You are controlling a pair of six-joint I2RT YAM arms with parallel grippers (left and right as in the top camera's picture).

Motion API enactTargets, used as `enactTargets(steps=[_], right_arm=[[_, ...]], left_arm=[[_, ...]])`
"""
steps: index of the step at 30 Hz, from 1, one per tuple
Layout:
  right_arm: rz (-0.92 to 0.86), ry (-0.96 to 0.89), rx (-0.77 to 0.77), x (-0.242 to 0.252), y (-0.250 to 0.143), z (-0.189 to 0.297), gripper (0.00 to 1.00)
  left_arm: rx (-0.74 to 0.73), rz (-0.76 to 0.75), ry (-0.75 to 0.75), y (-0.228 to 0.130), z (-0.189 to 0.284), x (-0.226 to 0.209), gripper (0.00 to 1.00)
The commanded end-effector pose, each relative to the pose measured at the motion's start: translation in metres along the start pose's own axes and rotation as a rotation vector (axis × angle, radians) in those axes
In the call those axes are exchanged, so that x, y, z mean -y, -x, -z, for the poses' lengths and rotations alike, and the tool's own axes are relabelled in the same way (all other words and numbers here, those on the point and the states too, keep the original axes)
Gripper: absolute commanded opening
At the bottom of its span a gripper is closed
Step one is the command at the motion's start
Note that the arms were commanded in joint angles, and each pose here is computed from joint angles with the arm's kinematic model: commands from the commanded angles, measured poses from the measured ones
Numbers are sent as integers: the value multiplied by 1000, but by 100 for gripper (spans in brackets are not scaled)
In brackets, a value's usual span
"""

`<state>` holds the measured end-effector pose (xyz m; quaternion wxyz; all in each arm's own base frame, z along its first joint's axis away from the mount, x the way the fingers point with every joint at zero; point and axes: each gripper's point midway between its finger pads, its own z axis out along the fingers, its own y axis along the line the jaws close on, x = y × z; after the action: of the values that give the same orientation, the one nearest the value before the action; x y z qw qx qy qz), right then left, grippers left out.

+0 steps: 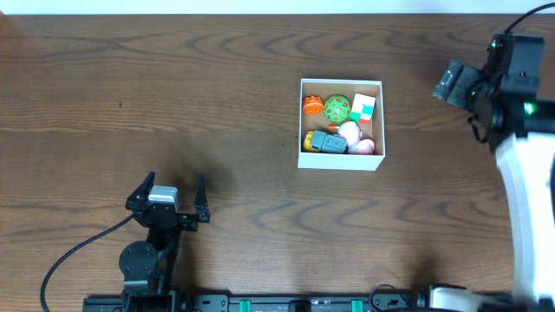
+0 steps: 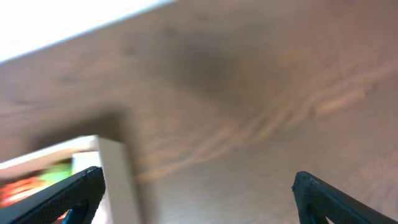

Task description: Pack container

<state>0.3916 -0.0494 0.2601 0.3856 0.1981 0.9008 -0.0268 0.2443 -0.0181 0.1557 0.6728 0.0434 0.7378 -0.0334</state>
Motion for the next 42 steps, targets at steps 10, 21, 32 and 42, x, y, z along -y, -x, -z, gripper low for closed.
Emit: enactTargets(steps=[10,21,32,42], right_arm=[[-35,224,401,-10,29,178,99],[-67,275,542,17,-2,235,99],[-42,144,400,50,-96,159,99],[-33,93,447,66,-139,113,99]], left_arm=[[-47,-12,-3,-15,-1,0,98],[-47,-12,-3,-15,-1,0,98],[-47,-12,-3,-15,-1,0,98],[-47,-12,-3,-15,-1,0,98]])
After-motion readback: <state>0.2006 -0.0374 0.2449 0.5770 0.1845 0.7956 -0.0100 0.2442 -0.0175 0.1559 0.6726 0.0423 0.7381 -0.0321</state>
